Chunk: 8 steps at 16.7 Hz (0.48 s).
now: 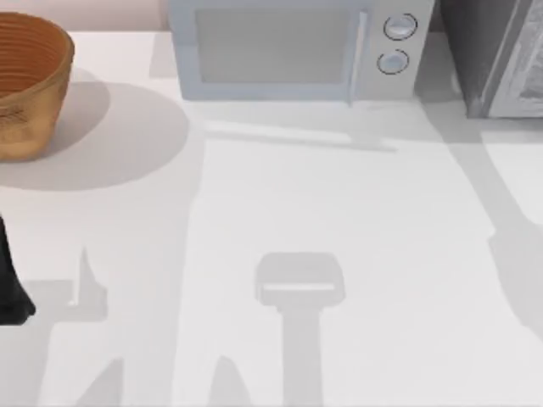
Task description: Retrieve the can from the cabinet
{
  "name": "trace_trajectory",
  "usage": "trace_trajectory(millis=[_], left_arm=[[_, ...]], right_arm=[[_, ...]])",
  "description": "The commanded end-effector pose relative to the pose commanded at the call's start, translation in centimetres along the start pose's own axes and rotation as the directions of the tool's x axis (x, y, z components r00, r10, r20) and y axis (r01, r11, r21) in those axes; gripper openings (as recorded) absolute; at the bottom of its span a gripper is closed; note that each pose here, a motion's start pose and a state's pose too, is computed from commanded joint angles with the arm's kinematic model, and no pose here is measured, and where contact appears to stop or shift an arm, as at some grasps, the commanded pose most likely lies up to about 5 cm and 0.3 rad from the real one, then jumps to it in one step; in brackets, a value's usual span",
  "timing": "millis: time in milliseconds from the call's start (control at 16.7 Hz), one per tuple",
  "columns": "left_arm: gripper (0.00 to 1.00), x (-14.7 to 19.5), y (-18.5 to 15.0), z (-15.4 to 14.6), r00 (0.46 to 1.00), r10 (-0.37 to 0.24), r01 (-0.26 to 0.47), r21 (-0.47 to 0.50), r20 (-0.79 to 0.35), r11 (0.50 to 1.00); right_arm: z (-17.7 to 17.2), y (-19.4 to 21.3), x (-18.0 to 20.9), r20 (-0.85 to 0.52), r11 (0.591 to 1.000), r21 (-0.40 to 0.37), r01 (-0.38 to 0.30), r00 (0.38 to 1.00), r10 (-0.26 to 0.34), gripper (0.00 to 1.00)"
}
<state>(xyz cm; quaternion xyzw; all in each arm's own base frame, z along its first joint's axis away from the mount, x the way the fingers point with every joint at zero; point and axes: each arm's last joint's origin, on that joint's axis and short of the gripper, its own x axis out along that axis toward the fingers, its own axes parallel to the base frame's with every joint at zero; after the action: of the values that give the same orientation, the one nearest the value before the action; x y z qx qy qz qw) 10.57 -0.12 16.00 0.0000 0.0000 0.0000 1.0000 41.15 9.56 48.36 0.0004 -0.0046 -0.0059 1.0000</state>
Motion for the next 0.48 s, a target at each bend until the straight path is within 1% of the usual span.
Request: trace_trajectory(millis=[180,480], left_arm=[[1.00,0.00,0.00,0.00,1.000,0.000,0.000,0.000,0.000,1.000],[1.00,0.00,0.00,0.00,1.000,0.000,0.000,0.000,0.000,1.000]], right_arm=[[0.00,0.00,0.00,0.000,1.000,0.000,0.000,1.000,0.000,1.00],[0.00,0.00,0.00,0.000,1.000,0.000,0.000,1.000,0.000,0.62]])
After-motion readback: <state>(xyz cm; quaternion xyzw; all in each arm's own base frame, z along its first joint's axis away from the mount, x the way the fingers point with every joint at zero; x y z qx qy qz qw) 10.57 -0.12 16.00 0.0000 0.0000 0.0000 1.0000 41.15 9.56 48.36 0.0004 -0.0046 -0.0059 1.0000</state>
